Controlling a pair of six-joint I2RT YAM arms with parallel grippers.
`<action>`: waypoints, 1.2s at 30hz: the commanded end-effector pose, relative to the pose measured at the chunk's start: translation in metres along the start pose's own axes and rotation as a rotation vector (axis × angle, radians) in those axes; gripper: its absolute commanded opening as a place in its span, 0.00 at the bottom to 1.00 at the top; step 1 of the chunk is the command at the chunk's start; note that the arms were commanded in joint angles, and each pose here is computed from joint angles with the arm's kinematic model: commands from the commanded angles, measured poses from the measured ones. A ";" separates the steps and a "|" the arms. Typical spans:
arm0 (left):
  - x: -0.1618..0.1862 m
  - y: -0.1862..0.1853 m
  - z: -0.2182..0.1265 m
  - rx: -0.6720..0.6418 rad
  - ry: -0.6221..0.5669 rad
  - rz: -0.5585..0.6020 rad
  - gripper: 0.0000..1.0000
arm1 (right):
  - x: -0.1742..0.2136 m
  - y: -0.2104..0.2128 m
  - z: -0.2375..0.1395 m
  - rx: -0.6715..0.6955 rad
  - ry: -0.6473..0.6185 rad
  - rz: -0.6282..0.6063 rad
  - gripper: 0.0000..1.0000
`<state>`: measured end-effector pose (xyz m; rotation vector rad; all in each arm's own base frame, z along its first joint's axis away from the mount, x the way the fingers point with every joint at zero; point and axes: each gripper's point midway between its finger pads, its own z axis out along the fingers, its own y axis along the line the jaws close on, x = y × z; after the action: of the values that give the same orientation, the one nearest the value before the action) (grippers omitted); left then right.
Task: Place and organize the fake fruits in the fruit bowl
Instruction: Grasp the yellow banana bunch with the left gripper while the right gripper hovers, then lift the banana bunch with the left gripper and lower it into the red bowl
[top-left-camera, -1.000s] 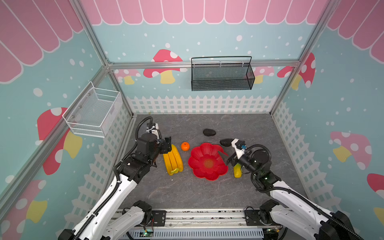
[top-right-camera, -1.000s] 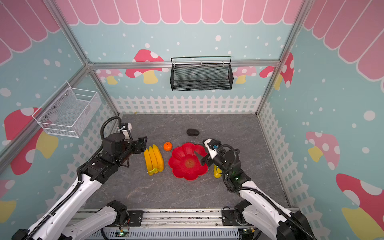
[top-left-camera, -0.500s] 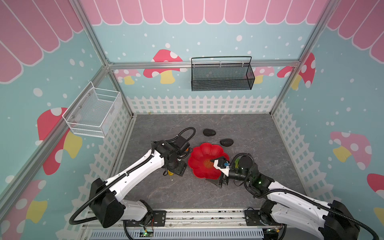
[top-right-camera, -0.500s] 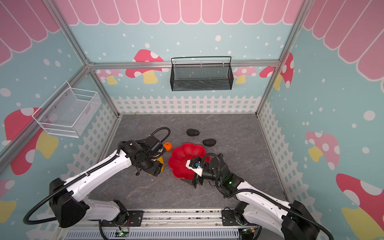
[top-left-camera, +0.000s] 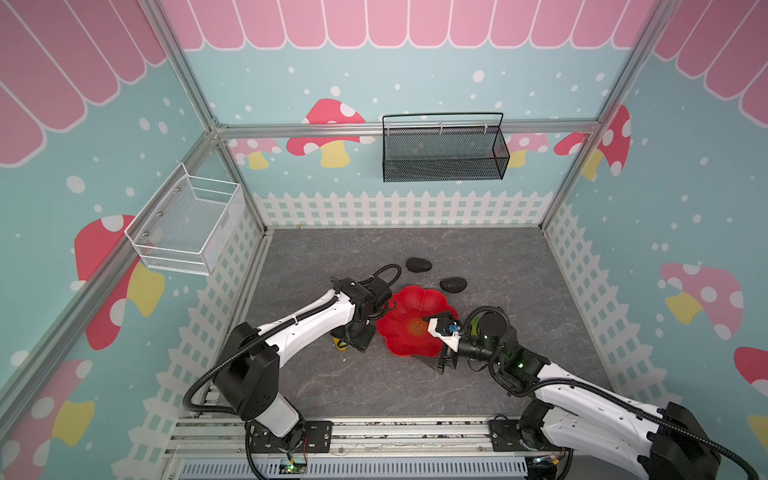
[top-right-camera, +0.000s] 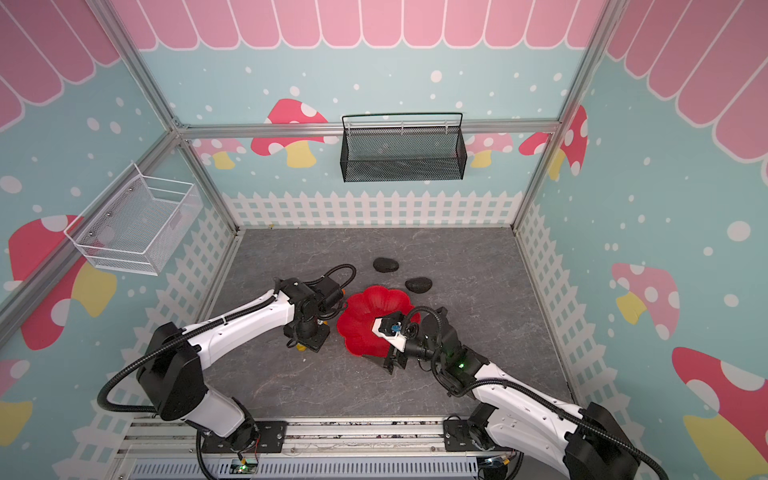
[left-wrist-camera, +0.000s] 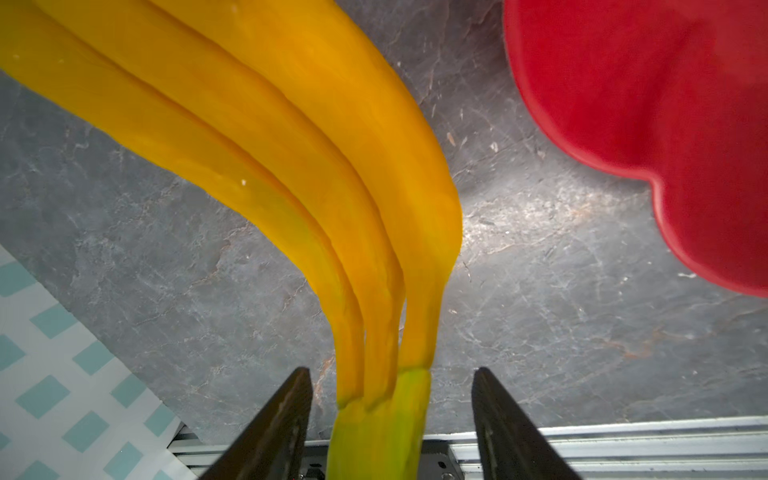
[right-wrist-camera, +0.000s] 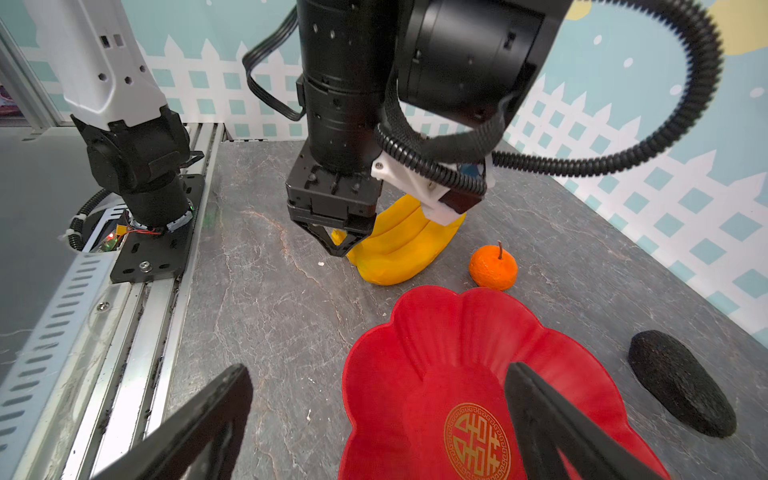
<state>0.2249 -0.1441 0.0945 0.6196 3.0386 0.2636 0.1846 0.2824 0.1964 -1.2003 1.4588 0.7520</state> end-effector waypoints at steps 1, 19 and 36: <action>-0.013 -0.001 -0.002 0.004 -0.046 -0.013 0.55 | 0.000 0.000 0.001 0.002 0.003 -0.031 0.98; 0.002 0.007 0.011 0.024 0.030 -0.044 0.06 | 0.005 -0.003 0.003 0.019 0.021 -0.030 0.98; -0.049 -0.068 -0.123 0.368 -0.260 0.027 0.00 | 0.031 -0.127 -0.085 0.735 0.021 0.275 0.98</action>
<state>0.2455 -0.2173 0.1927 0.6135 2.8204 -0.2148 0.2639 0.1923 0.2115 -0.6521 1.6489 0.3591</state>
